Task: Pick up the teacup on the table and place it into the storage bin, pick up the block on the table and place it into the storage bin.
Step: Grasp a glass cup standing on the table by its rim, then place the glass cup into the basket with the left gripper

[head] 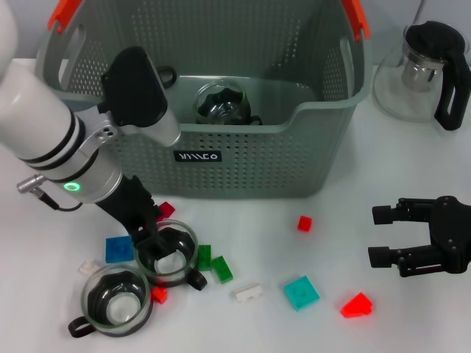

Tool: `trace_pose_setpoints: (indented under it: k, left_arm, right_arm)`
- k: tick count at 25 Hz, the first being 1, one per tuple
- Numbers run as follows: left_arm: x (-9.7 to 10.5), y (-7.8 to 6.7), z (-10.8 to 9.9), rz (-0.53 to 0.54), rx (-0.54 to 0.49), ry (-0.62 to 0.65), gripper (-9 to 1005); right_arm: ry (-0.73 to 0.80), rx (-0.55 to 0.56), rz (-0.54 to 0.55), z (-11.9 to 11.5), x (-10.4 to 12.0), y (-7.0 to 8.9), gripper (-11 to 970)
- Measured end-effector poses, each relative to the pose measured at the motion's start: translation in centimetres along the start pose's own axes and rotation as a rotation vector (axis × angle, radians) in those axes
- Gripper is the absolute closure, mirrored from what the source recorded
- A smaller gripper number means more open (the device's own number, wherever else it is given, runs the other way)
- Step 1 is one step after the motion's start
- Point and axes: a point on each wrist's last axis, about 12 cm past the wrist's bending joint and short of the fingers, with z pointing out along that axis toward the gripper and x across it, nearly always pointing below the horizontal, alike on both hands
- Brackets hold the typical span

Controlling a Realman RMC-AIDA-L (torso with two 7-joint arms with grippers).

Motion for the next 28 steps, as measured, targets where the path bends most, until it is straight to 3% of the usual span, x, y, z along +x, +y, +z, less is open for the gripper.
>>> trace_pose_setpoints:
  k: [8, 13, 16, 21, 28]
  left_arm:
    - [-0.5, -0.5, 0.7, 0.007, -0.018, 0.035, 309]
    - [-0.6, -0.4, 0.6, -0.011, -0.018, 0.036, 406]
    - [-0.6, -0.4, 0.5, -0.014, -0.021, 0.039, 628]
    - [-0.6, -0.2, 0.2, -0.024, -0.024, 0.029, 862]
    - [-0.3, 0.1, -0.3, -0.045, -0.034, 0.007, 921]
  right_arm:
    - [0.002, 0.001, 0.001, -0.1, 0.0, 0.0, 45]
    - [0.004, 0.004, 0.001, -0.3, 0.0, -0.1, 45]
    - [0.004, 0.005, 0.001, -0.3, 0.0, -0.1, 45]
    - [0.004, 0.004, -0.002, -0.3, 0.0, -0.1, 44]
    - [0.005, 0.003, 0.0, -0.4, 0.0, -0.1, 44]
